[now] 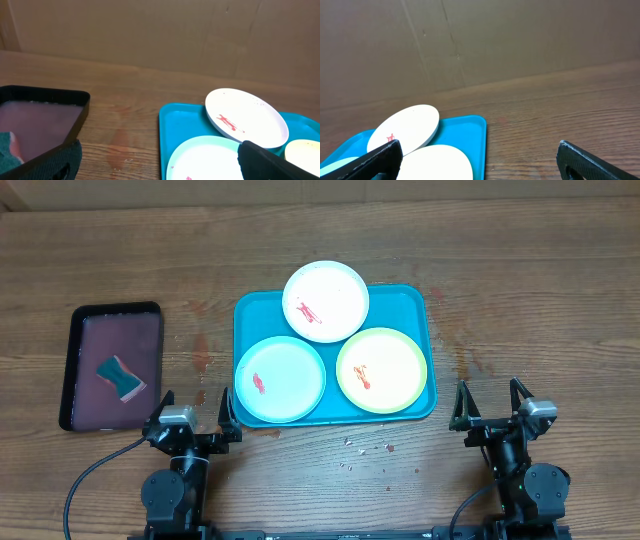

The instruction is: Clean dirty plates on tray and stack at the side

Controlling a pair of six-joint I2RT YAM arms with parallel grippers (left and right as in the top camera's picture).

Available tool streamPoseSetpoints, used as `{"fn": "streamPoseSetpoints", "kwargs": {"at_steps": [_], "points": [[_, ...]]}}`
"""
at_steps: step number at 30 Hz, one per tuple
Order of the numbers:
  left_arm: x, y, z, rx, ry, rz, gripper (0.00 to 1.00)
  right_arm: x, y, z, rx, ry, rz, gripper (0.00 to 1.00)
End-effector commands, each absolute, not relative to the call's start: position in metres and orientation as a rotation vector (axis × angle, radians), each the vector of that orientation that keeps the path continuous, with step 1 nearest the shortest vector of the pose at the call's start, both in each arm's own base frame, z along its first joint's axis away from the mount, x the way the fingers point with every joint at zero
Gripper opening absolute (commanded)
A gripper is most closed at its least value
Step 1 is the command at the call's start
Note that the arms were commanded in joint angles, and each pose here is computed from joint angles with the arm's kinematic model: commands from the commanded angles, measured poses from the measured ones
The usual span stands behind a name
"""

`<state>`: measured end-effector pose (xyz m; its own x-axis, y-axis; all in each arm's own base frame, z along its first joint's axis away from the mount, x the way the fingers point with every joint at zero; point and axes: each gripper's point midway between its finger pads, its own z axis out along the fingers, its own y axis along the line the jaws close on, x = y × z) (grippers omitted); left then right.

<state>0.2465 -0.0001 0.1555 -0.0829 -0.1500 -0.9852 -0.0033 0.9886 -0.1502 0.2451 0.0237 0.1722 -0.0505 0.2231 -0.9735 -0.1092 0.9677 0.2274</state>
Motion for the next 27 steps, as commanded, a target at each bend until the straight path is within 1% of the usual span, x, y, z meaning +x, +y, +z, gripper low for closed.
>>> {"fn": "streamPoseSetpoints", "kwargs": {"at_steps": [1, 27], "points": [[0.2461, 0.0, 0.1558, -0.107, 1.646, -0.108, 1.0, 0.2452, 0.0239, 0.1705, 0.095, 1.595, 0.275, 1.0], [0.2461, -0.0001, 0.1558, -0.107, 1.646, -0.108, 1.0, 0.2452, 0.0239, 0.1706, 0.095, 1.595, 0.275, 1.0]]}}
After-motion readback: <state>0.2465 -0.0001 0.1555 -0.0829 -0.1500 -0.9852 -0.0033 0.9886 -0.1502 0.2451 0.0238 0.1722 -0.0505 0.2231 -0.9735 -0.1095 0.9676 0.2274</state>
